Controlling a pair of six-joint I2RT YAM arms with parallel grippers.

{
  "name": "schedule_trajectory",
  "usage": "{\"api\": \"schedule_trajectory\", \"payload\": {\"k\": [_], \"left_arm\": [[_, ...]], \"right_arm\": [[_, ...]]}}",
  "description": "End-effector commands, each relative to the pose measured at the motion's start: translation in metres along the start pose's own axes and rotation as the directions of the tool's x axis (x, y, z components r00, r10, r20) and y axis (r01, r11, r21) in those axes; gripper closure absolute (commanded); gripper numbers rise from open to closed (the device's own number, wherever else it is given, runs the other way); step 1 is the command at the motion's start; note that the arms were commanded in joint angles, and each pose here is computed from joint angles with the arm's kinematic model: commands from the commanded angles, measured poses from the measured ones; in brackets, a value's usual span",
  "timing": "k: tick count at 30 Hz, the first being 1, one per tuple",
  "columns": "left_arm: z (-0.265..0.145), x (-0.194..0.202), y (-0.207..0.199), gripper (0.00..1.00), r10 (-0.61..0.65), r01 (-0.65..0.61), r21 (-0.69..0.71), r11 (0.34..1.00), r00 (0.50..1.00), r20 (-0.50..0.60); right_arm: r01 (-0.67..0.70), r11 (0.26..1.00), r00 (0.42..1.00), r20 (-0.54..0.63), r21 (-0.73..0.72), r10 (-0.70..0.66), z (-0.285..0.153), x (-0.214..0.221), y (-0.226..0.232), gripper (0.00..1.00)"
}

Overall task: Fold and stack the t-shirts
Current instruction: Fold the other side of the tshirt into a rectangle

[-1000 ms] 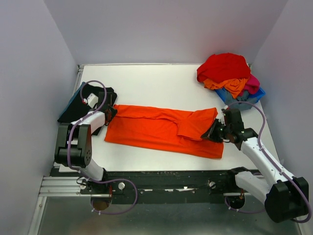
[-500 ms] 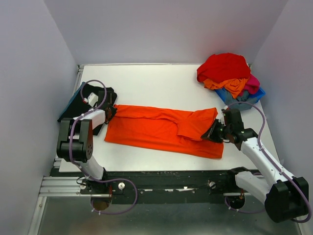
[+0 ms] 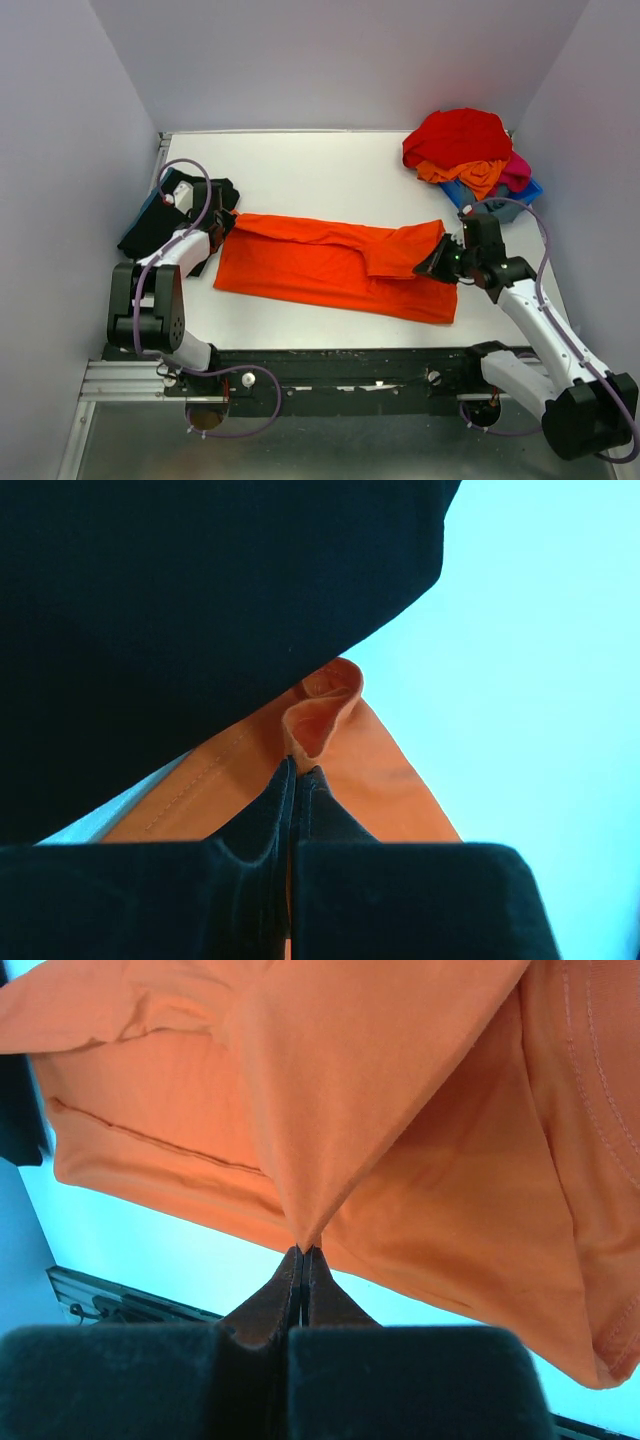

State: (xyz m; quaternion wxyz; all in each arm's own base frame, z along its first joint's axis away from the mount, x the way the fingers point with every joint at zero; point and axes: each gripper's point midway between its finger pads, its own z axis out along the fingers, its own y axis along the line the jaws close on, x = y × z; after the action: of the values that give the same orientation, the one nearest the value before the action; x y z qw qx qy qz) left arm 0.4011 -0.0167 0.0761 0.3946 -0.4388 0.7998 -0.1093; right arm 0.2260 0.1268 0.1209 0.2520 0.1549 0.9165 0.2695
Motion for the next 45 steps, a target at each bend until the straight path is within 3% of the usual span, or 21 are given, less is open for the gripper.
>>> {"api": "schedule_trajectory", "payload": {"k": [1, 16, 35, 36, 39, 40, 41, 42, 43, 45], "left_arm": [[-0.008, -0.004, -0.001, 1.00, 0.004, -0.004, 0.006, 1.000, 1.000, -0.003], [-0.028, -0.014, -0.007, 1.00, 0.009, -0.009, 0.022, 1.000, 1.000, 0.011], [-0.025, 0.018, 0.050, 1.00, 0.018, -0.021, -0.078, 0.997, 0.999, -0.042], [-0.024, 0.020, 0.053, 0.98, 0.025, -0.029, -0.083, 0.996, 0.999, -0.046], [-0.023, 0.021, 0.053, 0.69, 0.050, -0.054, -0.073, 0.996, 0.997, -0.052], [-0.024, 0.021, 0.050, 0.56, 0.060, -0.063, -0.056, 0.996, 0.997, -0.054], [-0.026, 0.020, 0.044, 0.49, 0.072, -0.074, -0.025, 0.997, 0.996, -0.051], [-0.029, 0.019, 0.038, 0.45, 0.080, -0.080, 0.002, 0.997, 0.996, -0.050], [-0.033, 0.019, 0.031, 0.40, 0.093, -0.092, 0.031, 0.995, 0.995, -0.044], [-0.044, 0.020, 0.018, 0.37, 0.131, -0.127, 0.078, 0.989, 0.991, -0.036]], "right_arm": [[0.014, 1.000, 1.000, 0.009, 0.022, -0.014, -0.012, 0.002, -0.001, 0.99], [0.030, 0.999, 0.998, 0.053, 0.024, -0.032, -0.038, -0.002, 0.005, 0.99], [-0.011, 0.998, 1.000, -0.020, 0.055, 0.012, -0.024, 0.030, -0.020, 0.99], [-0.018, 0.998, 0.999, -0.031, 0.060, 0.019, -0.021, 0.035, -0.024, 0.99], [-0.038, 0.997, 0.998, -0.052, 0.062, 0.041, -0.010, 0.045, -0.033, 0.93], [-0.043, 0.997, 0.997, -0.058, 0.066, 0.046, -0.006, 0.048, -0.037, 0.87], [-0.043, 0.996, 0.997, -0.057, 0.073, 0.047, -0.003, 0.049, -0.039, 0.74], [-0.041, 0.996, 0.997, -0.055, 0.084, 0.046, -0.001, 0.048, -0.042, 0.60], [-0.041, 0.995, 0.998, -0.051, 0.096, 0.046, 0.000, 0.047, -0.044, 0.52], [-0.032, 0.994, 0.998, -0.042, 0.100, 0.037, 0.002, 0.044, -0.044, 0.51]]}}
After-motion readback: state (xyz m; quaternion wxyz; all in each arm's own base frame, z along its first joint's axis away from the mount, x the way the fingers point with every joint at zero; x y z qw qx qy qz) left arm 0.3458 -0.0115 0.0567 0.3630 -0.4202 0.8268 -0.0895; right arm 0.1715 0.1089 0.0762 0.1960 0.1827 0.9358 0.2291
